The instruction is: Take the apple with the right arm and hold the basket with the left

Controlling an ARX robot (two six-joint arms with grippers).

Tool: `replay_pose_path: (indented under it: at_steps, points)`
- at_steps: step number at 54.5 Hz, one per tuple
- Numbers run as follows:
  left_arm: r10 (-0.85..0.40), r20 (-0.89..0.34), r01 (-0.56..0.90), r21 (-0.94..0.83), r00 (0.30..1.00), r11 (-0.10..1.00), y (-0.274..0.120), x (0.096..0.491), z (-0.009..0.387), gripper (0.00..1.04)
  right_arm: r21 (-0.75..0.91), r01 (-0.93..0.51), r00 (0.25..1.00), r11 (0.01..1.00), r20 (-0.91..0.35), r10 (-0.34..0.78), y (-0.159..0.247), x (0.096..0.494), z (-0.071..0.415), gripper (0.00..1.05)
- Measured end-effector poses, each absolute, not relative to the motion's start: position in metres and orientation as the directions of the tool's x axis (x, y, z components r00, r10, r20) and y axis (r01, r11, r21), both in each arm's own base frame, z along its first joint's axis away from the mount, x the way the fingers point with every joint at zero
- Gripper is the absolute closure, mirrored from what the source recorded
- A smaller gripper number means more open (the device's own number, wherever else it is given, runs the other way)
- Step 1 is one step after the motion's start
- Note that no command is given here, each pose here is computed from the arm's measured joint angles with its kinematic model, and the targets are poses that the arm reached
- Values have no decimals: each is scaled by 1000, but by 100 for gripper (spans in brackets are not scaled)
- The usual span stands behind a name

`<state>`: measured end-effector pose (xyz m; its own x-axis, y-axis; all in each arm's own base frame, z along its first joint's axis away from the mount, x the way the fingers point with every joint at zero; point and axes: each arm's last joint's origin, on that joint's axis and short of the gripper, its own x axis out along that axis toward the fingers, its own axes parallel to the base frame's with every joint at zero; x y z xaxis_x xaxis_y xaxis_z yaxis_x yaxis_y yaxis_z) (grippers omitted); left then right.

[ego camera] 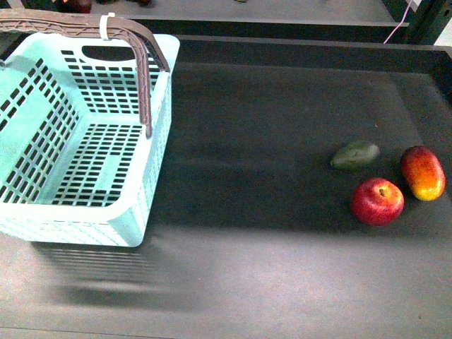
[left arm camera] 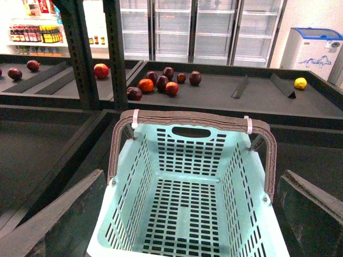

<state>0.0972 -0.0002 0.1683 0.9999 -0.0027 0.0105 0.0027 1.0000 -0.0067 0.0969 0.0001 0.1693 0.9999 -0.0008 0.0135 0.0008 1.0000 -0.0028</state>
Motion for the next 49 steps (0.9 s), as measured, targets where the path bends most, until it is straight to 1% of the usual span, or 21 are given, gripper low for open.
replay_pose_path:
  at_steps: [49]
  points:
    - [-3, 10, 3, -7, 1000, 1000, 0, 97, 168, 7, -3, 1, 1000, 1000, 14, -1, 0, 97, 169, 9]
